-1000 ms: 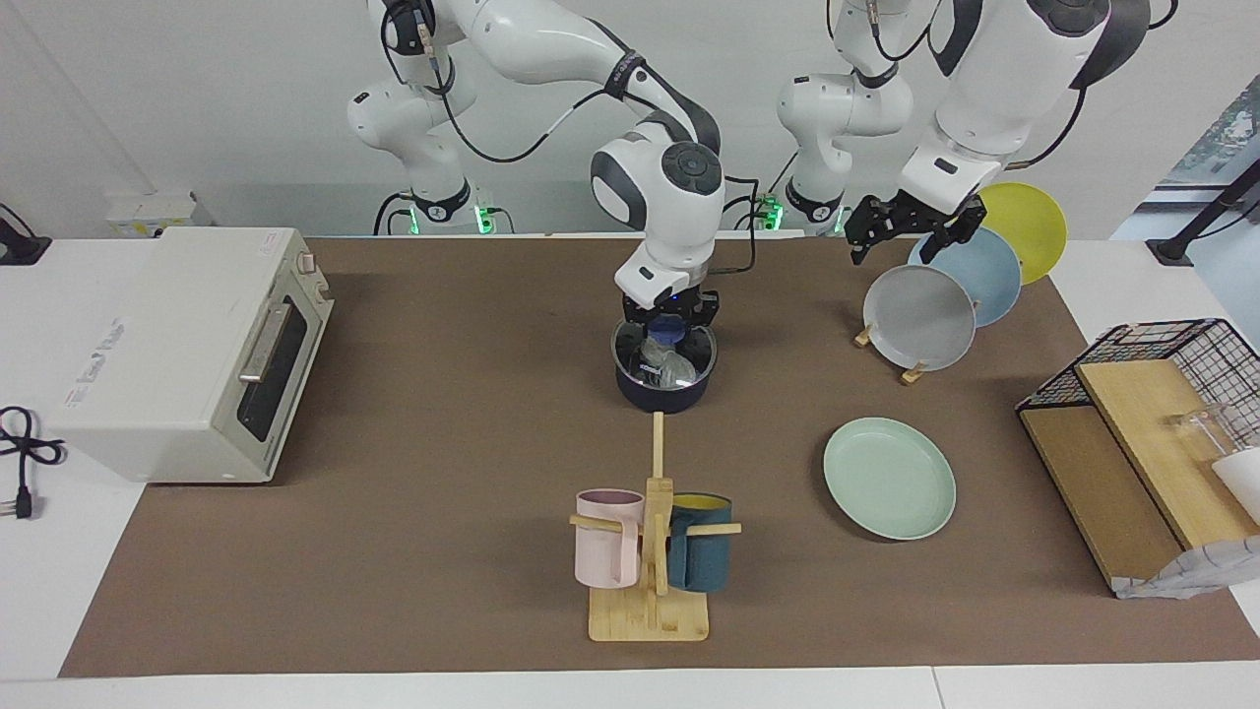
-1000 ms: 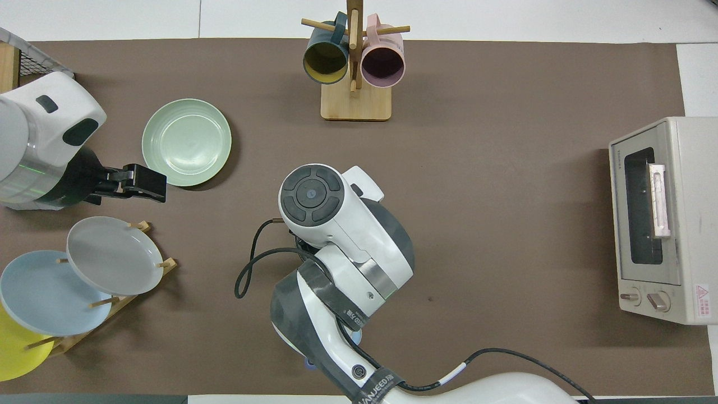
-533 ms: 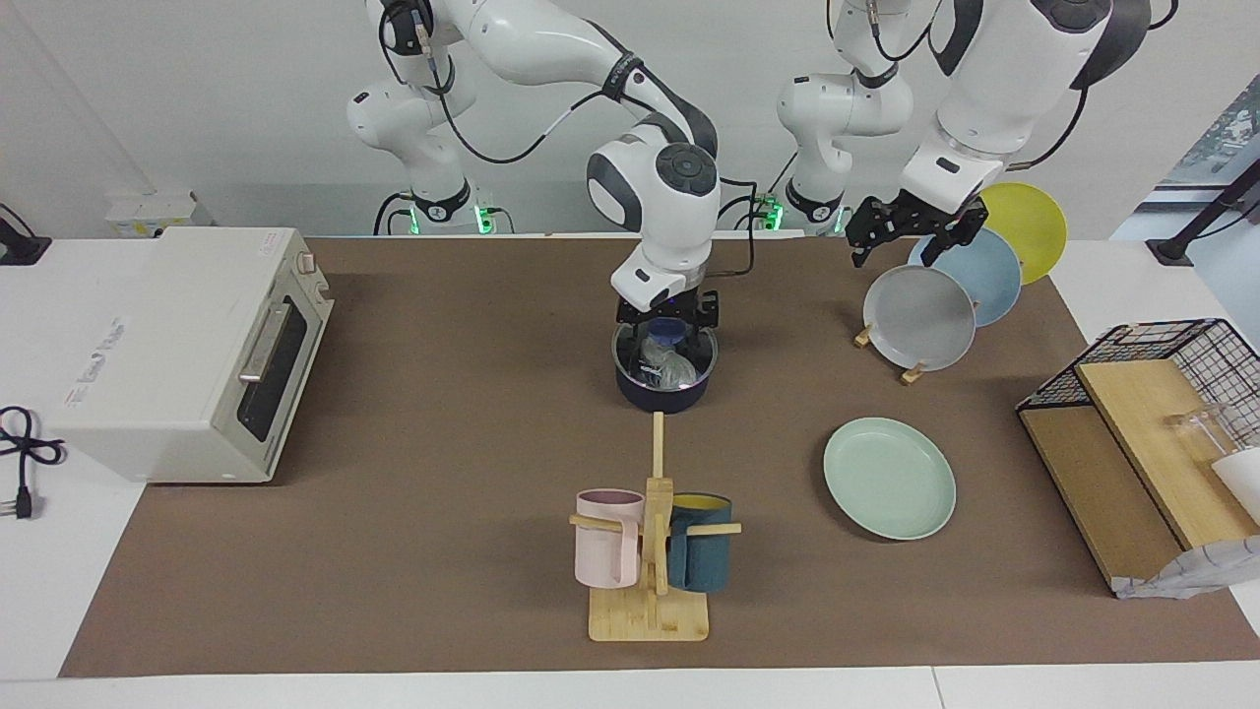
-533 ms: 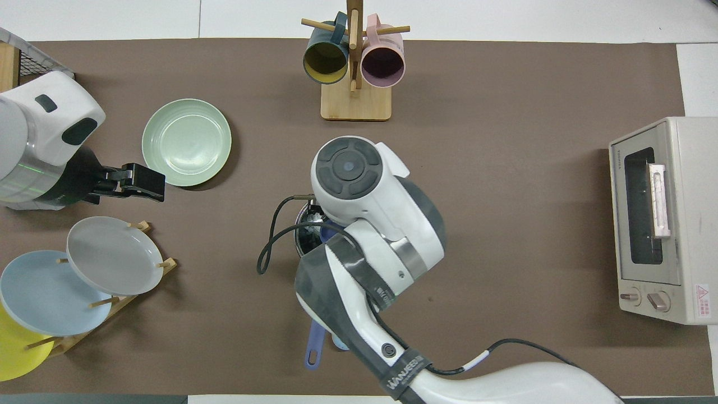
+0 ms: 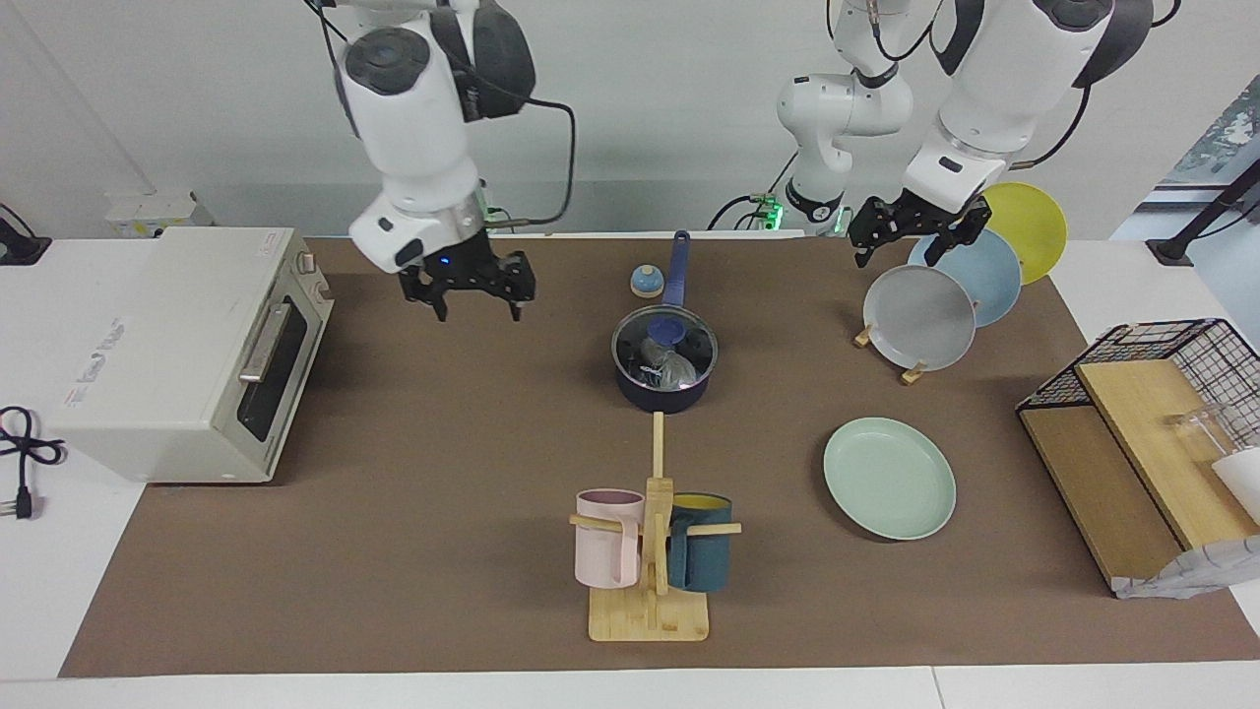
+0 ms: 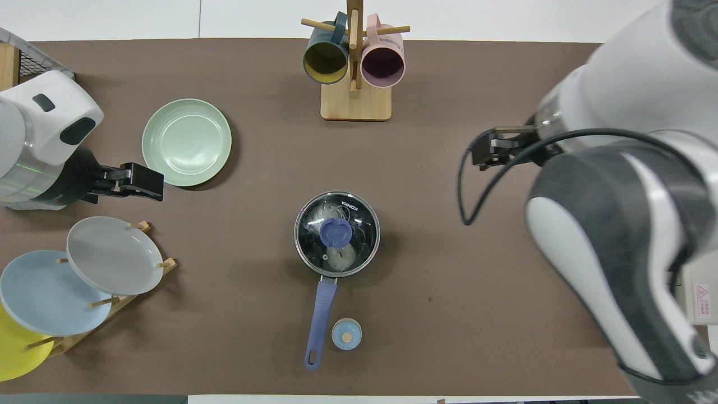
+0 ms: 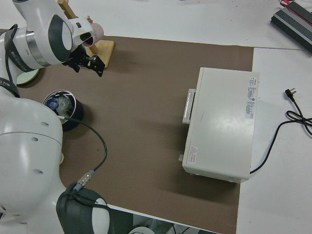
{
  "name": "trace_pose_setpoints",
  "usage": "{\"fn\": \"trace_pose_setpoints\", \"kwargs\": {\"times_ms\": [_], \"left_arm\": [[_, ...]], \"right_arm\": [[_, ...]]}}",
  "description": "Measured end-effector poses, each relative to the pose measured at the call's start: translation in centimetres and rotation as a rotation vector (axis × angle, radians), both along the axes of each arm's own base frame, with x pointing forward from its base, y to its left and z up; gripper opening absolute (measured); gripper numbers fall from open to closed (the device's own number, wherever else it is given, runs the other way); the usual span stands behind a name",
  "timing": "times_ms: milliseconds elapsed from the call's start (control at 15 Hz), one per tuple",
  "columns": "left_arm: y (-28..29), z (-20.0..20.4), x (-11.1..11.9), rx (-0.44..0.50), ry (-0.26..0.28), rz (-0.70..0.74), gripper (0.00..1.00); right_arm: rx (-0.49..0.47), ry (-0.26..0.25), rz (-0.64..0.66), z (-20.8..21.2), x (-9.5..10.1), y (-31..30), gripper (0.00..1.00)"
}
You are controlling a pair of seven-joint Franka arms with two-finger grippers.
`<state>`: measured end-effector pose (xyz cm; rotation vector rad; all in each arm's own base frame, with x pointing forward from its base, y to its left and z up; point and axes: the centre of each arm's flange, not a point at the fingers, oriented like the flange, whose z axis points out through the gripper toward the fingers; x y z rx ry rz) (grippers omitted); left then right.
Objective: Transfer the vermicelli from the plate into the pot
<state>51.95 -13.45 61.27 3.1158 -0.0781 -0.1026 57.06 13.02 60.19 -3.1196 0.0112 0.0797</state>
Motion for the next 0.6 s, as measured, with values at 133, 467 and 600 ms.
{"fn": "trace_pose_setpoints", "kwargs": {"times_ms": [133, 467, 600], "left_arm": [[0.0, 0.1, 0.0, 0.0, -0.002, 0.0, 1.0], [0.6, 0.1, 0.2, 0.0, -0.002, 0.012, 1.0], [1.2, 0.1, 0.3, 0.0, -0.002, 0.023, 1.0]], "right_arm": [[-0.028, 0.026, 0.057, 3.0, -0.9, -4.6, 1.0], [-0.036, 0.106, 0.089, 1.6, -1.5, -10.7, 1.0], [-0.032, 0.111, 0.119, 1.2, -1.5, -11.2, 1.0]]}}
